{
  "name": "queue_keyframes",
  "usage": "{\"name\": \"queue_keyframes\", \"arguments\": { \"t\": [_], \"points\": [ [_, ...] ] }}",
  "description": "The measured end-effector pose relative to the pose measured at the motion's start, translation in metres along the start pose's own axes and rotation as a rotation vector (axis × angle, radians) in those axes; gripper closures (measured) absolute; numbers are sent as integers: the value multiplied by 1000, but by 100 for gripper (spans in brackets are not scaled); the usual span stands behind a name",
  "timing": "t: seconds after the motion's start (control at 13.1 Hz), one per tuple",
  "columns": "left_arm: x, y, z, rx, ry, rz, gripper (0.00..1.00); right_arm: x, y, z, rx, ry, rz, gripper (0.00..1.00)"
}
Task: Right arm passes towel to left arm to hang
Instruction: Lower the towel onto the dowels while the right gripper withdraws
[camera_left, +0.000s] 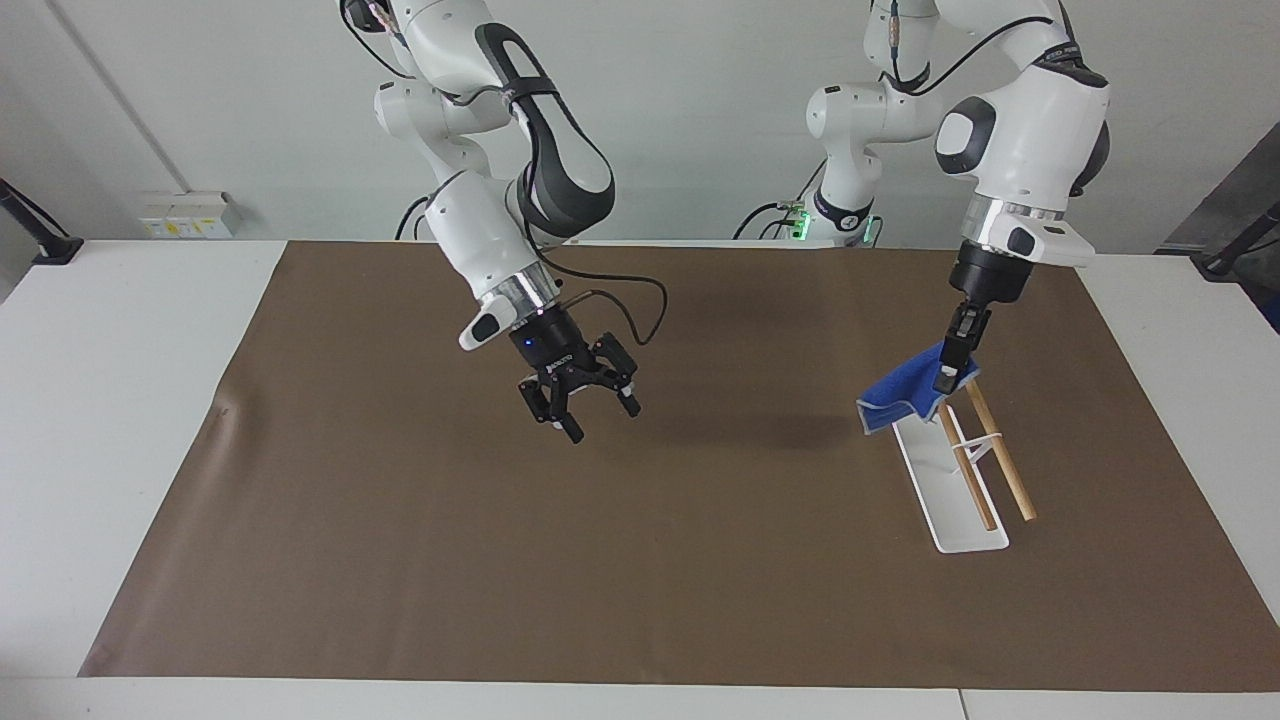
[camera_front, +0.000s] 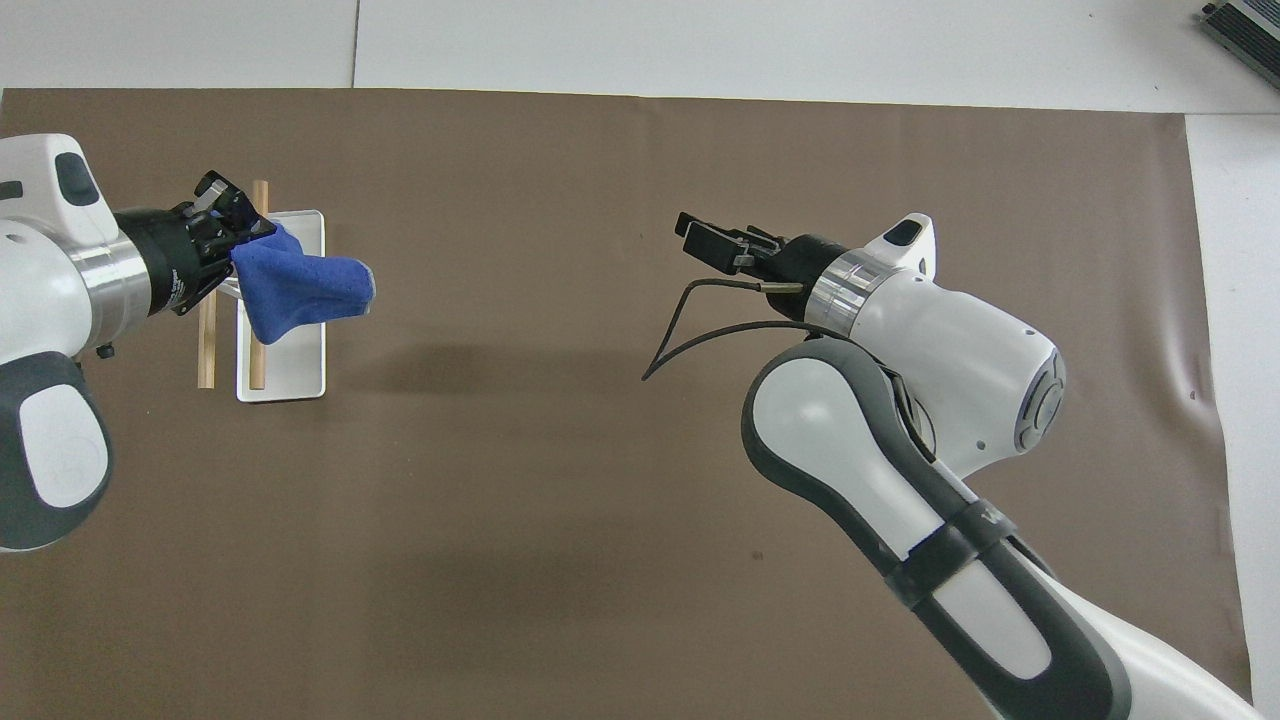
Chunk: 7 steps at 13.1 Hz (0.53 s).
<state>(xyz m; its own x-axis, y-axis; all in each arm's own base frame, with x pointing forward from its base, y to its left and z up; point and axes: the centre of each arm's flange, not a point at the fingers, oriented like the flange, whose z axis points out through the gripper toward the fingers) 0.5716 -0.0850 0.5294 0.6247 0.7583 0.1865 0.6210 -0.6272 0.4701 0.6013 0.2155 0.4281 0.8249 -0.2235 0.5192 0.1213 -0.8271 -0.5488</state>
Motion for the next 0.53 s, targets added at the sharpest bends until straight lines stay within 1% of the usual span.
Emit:
{"name": "queue_keyframes", "arguments": {
  "t": [0.23, 0.53],
  "points": [
    [6, -8, 23, 22, -10, -3, 98, 19, 33, -8, -79, -103, -186, 0],
    [12, -13, 29, 20, 0, -16, 98, 43, 72, -26, -190, -184, -330, 0]
  ]
}}
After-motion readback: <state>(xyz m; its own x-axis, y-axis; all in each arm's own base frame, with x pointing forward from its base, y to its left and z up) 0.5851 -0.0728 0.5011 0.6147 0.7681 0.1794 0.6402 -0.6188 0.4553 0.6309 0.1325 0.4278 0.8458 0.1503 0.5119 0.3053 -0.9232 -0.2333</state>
